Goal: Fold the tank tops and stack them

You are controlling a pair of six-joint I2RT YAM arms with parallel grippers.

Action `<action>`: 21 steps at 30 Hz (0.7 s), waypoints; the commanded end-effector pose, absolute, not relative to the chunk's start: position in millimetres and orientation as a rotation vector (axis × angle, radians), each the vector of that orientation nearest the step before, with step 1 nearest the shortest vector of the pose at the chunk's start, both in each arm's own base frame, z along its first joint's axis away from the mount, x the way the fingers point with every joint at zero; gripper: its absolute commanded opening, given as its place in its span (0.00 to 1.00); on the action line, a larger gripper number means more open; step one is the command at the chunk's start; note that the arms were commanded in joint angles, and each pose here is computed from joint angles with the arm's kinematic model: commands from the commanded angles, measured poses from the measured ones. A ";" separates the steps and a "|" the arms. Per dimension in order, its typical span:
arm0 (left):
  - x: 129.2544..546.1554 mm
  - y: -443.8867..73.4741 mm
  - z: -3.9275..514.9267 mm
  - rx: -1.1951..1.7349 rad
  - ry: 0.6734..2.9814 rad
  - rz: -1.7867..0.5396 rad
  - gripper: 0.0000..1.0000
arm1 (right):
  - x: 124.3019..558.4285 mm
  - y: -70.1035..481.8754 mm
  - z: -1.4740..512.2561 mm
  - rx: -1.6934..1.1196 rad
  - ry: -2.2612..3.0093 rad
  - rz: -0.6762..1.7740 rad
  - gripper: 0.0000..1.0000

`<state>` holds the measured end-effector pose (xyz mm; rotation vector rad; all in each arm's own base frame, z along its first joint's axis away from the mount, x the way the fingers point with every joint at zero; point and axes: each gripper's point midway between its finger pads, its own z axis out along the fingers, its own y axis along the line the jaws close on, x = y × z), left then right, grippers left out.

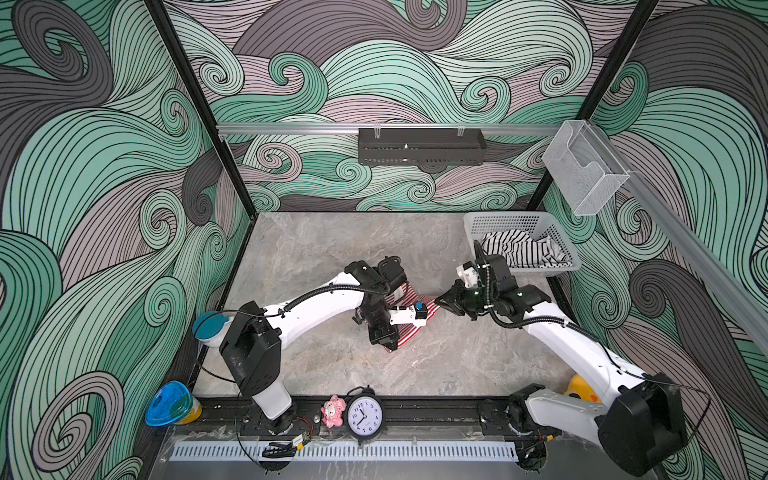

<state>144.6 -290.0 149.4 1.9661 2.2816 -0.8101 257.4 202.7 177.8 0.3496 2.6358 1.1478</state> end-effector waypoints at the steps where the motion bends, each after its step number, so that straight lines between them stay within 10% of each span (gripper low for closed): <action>1: 134.8 -288.5 177.8 1.993 2.195 -0.869 0.00 | 262.9 199.5 193.1 0.334 2.639 1.110 0.00; 21: 345.8 -229.2 137.8 1.330 2.367 -0.719 0.00 | 421.5 273.6 169.6 0.257 2.756 1.126 0.00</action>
